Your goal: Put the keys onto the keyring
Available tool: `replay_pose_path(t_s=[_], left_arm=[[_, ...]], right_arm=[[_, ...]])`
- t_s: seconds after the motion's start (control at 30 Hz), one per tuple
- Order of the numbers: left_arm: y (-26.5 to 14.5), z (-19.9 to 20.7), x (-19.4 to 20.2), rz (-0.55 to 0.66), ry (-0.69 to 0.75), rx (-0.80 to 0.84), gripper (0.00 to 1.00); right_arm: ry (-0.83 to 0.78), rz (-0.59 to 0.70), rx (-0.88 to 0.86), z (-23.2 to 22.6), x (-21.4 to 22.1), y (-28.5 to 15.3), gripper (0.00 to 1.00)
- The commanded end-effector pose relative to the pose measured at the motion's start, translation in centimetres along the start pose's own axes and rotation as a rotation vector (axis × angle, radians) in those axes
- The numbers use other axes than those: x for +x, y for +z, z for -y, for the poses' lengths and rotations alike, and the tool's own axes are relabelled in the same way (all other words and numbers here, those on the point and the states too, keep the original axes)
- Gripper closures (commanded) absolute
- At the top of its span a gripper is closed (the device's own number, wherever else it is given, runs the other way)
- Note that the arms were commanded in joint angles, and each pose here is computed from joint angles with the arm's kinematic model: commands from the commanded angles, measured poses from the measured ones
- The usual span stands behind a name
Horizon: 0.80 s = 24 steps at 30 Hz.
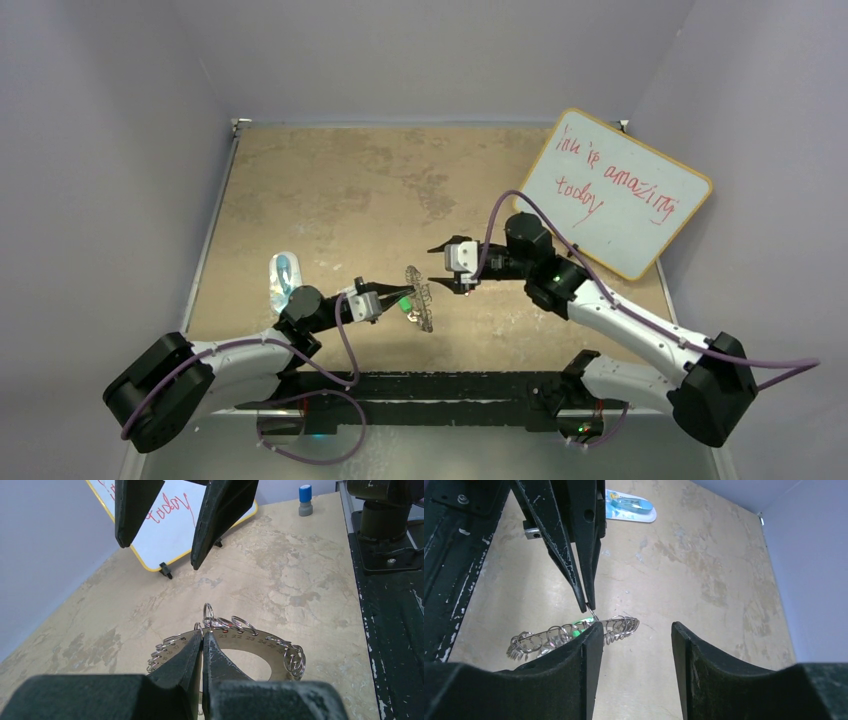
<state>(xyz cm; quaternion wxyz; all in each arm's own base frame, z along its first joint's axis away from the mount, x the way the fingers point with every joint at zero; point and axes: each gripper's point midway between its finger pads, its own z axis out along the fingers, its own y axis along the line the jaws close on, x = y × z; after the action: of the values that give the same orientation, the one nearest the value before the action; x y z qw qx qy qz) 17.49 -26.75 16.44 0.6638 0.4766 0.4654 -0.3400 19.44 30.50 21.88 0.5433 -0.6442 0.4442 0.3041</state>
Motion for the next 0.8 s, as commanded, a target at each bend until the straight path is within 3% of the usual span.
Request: replay_pose_path(t_s=[0.0, 0.33, 0.6, 0.77], left_arm=[[0.5, -0.1, -1.2, 0.037, 0.037, 0.013, 1.0], [0.6, -0.1, -1.3, 0.038, 0.038, 0.014, 1.0], [0.5, 0.0, -1.2, 0.032, 0.035, 0.011, 1.0], [0.5, -0.1, -1.2, 0.032, 0.035, 0.008, 1.0]], right_arm=[[0.006, -0.061, -0.003, -0.4, 1.6, -0.2, 0.45], [0.01, -0.072, -0.14, -1.5, 2.5, 1.3, 0.55], [-0.002, -0.027, -0.2, -2.3, 1.9, 1.6, 0.73], [0.0, -0.009, -0.22, -2.8, 1.8, 1.7, 0.73]])
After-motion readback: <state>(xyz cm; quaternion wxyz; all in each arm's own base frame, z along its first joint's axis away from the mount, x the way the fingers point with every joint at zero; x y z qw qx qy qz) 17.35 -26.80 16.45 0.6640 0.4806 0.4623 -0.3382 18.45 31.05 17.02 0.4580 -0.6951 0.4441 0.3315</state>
